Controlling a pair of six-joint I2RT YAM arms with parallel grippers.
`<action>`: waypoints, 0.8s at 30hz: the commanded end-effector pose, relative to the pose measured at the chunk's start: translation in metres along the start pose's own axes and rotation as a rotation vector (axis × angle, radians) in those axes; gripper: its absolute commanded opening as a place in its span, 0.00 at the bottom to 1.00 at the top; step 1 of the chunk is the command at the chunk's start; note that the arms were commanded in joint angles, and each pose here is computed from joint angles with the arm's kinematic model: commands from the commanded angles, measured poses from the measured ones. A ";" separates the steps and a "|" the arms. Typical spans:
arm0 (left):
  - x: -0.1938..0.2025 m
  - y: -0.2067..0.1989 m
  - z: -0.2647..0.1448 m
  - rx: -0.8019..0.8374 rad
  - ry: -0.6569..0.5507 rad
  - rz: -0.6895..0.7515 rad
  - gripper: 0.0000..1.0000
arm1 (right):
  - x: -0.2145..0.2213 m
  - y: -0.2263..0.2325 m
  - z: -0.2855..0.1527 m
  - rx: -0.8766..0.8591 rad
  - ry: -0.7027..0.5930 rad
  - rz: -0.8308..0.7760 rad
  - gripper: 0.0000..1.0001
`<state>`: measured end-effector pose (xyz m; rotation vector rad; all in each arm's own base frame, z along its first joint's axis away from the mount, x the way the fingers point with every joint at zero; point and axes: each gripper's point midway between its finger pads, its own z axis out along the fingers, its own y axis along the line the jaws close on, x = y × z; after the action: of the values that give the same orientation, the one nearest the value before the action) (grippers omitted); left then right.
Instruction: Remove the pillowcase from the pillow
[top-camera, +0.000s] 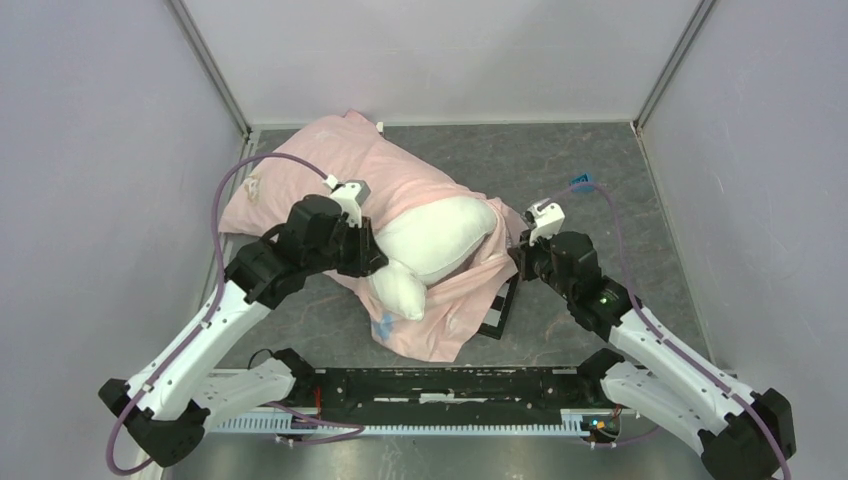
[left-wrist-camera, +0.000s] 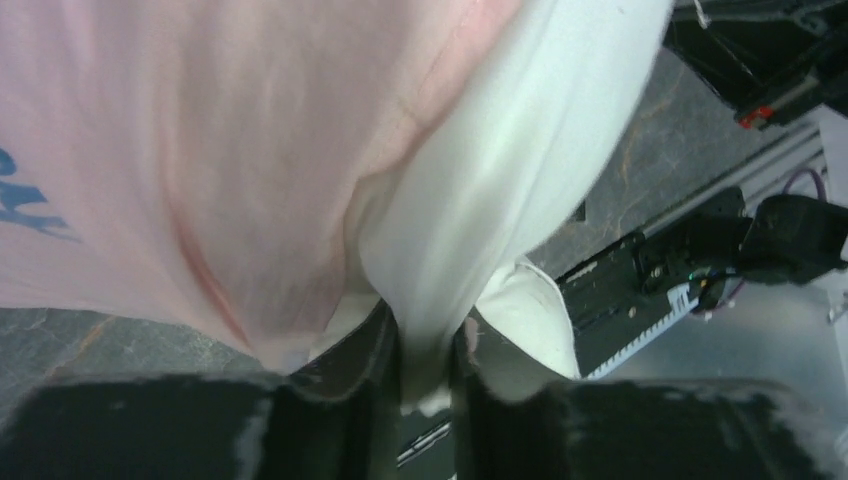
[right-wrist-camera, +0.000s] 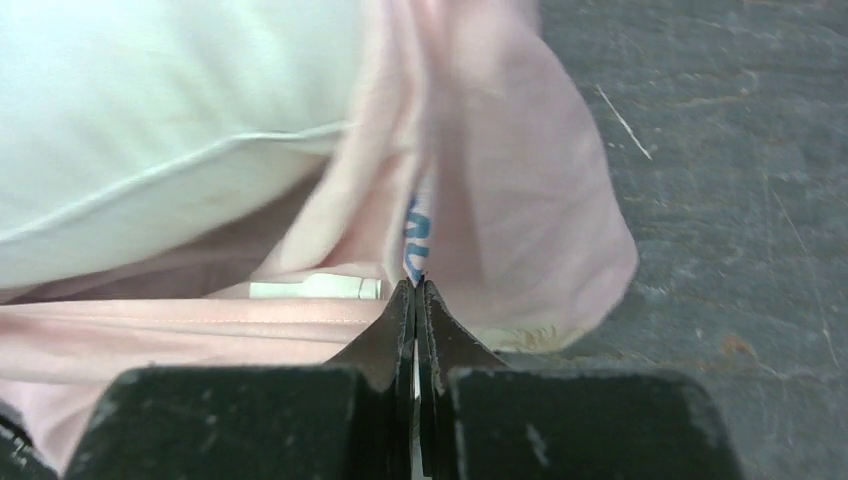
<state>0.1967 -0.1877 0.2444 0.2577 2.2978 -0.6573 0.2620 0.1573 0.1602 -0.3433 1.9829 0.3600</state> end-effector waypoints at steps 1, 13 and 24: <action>-0.024 -0.035 -0.033 0.162 -0.038 0.116 0.36 | -0.021 0.018 -0.002 -0.135 -0.103 -0.038 0.00; -0.051 -0.106 -0.036 0.024 -0.098 0.449 0.76 | -0.045 0.029 -0.003 -0.175 -0.120 -0.027 0.00; -0.035 -0.171 0.062 -0.271 -0.046 0.920 0.89 | 0.012 -0.003 -0.009 -0.019 -0.086 0.118 0.00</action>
<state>0.1778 -0.3701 0.2839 1.0046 1.9934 -0.0879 0.2518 0.1649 0.1611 -0.3532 1.9440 0.4763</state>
